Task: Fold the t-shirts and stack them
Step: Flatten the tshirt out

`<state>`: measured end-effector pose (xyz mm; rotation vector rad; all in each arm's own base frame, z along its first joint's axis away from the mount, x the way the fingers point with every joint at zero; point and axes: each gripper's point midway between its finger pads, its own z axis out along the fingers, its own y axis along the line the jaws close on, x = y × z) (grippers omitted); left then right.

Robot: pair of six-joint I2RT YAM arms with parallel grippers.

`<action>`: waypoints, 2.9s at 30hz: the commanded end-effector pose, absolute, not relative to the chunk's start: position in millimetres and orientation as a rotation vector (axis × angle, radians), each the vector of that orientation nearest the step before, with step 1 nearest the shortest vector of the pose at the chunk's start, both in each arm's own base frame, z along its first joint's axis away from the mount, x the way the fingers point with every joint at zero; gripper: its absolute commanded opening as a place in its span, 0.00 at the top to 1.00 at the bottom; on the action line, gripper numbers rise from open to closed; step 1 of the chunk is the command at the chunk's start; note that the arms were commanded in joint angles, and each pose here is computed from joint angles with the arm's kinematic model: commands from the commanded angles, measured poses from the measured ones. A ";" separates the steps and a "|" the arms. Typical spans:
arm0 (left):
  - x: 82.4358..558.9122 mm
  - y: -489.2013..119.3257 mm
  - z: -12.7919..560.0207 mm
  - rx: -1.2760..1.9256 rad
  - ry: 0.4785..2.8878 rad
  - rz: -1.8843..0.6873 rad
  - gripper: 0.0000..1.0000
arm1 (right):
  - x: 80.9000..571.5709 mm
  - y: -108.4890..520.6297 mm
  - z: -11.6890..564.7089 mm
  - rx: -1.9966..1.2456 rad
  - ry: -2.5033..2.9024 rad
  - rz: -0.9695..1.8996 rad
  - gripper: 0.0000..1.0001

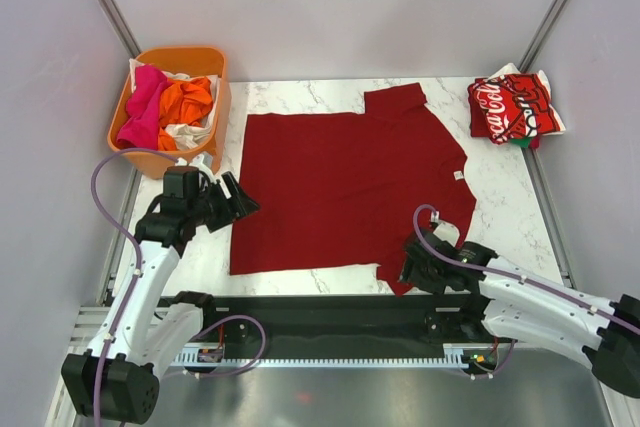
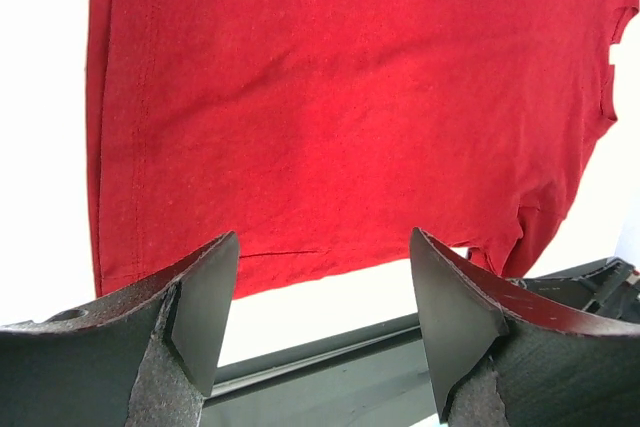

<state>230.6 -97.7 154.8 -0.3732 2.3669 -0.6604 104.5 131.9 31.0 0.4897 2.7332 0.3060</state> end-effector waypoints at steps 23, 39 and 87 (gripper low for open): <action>223.2 -97.9 153.0 -0.455 2.387 -0.675 0.23 | 88.5 109.9 70.4 0.539 2.688 0.299 1.00; 210.1 -109.6 146.3 -0.508 2.410 -0.779 0.23 | 64.6 134.9 53.2 0.446 2.836 0.396 0.19; 163.3 -70.4 44.0 -0.856 2.620 0.001 0.16 | 99.4 125.1 83.0 0.085 2.692 0.061 1.00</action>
